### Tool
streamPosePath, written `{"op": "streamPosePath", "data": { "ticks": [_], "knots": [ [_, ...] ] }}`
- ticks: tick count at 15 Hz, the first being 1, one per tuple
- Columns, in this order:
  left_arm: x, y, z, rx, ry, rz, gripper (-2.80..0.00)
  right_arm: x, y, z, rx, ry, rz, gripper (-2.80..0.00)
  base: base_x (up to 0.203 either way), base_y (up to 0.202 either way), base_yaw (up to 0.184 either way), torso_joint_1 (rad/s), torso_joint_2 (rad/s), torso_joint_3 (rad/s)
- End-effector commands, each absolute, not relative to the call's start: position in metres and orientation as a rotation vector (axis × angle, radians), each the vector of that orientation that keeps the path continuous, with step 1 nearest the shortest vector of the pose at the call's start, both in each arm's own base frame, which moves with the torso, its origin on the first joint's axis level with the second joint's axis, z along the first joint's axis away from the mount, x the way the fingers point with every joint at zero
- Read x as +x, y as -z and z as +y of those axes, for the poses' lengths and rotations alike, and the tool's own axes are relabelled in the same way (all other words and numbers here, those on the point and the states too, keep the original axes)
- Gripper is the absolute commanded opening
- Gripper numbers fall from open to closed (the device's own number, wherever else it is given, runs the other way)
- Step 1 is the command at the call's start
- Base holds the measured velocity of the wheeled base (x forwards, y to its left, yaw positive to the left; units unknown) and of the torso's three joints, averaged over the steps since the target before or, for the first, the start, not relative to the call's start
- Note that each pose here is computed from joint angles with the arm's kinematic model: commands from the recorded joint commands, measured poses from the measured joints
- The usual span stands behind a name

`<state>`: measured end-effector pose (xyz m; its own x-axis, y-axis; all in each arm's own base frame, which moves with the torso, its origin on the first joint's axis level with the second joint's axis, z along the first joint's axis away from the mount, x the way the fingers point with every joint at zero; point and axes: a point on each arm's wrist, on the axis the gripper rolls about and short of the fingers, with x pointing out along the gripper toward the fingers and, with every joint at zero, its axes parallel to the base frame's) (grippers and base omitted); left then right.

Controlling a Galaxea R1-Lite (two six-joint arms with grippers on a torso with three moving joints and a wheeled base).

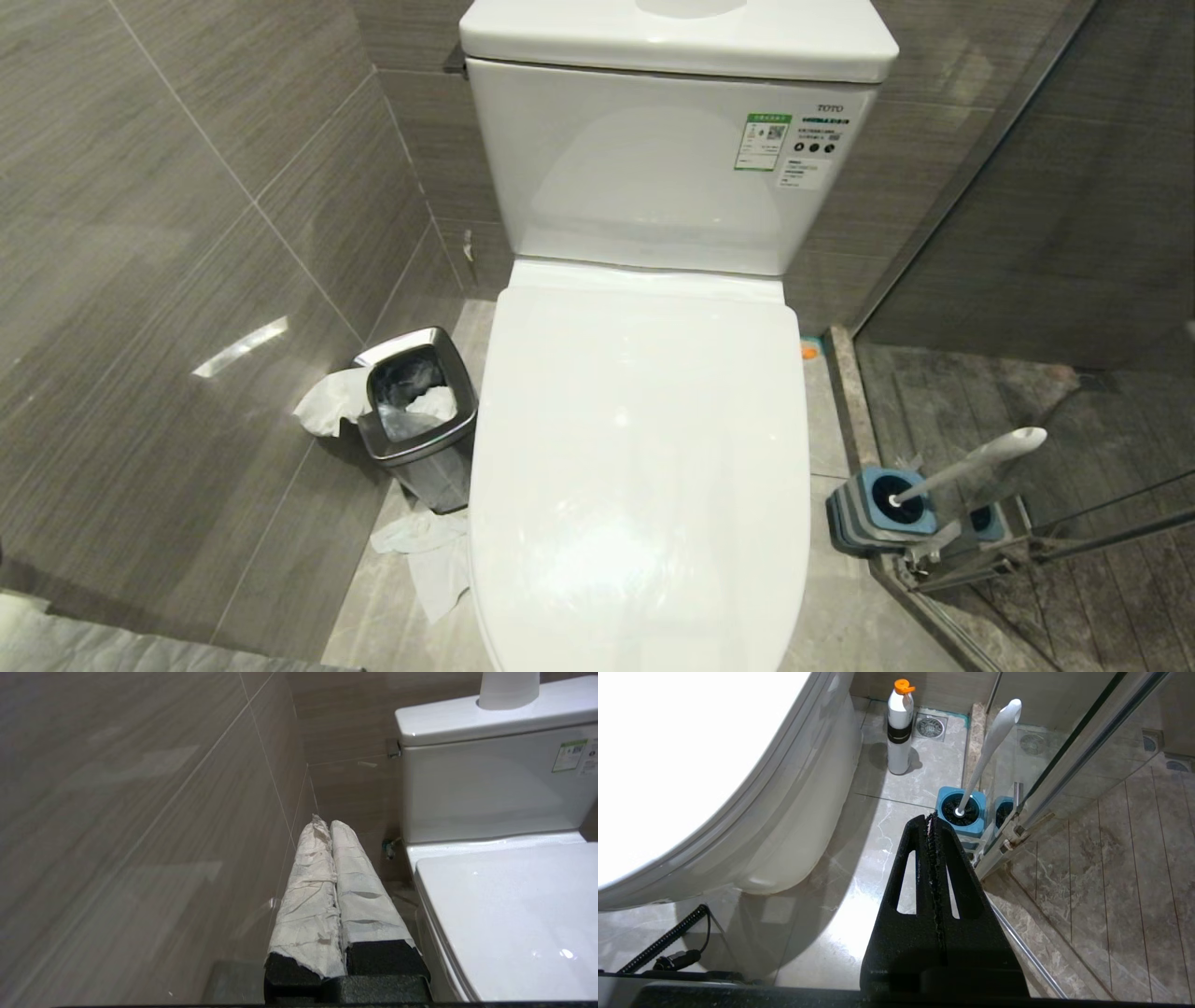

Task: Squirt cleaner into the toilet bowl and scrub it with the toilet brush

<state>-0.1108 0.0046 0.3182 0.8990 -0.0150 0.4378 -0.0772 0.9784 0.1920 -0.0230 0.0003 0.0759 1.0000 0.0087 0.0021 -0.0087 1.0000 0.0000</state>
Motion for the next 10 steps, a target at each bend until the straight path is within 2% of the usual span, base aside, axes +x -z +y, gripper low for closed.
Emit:
{"op": "streamPosePath", "data": {
  "ticks": [1, 6, 10],
  "knots": [
    [-0.137, -0.285, 0.000, 0.208, -0.066, -0.500, -2.80, -0.023, -0.076, 0.000, 0.000, -0.009, -0.002, -2.80, 0.000, 0.000, 0.000, 0.000, 0.00, 0.000],
    [-0.142, -0.226, 0.000, 0.211, -0.059, -0.477, -2.80, -0.023, -0.076, 0.000, 0.002, -0.009, -0.002, -2.80, 0.000, 0.000, 0.000, 0.000, 0.00, 0.000],
    [-0.108, -0.203, 0.000, 0.210, -0.039, -0.396, -2.80, -0.023, -0.076, 0.000, 0.000, -0.009, -0.002, -2.80, 0.000, 0.000, 0.000, 0.000, 0.00, 0.000]
  ]
}}
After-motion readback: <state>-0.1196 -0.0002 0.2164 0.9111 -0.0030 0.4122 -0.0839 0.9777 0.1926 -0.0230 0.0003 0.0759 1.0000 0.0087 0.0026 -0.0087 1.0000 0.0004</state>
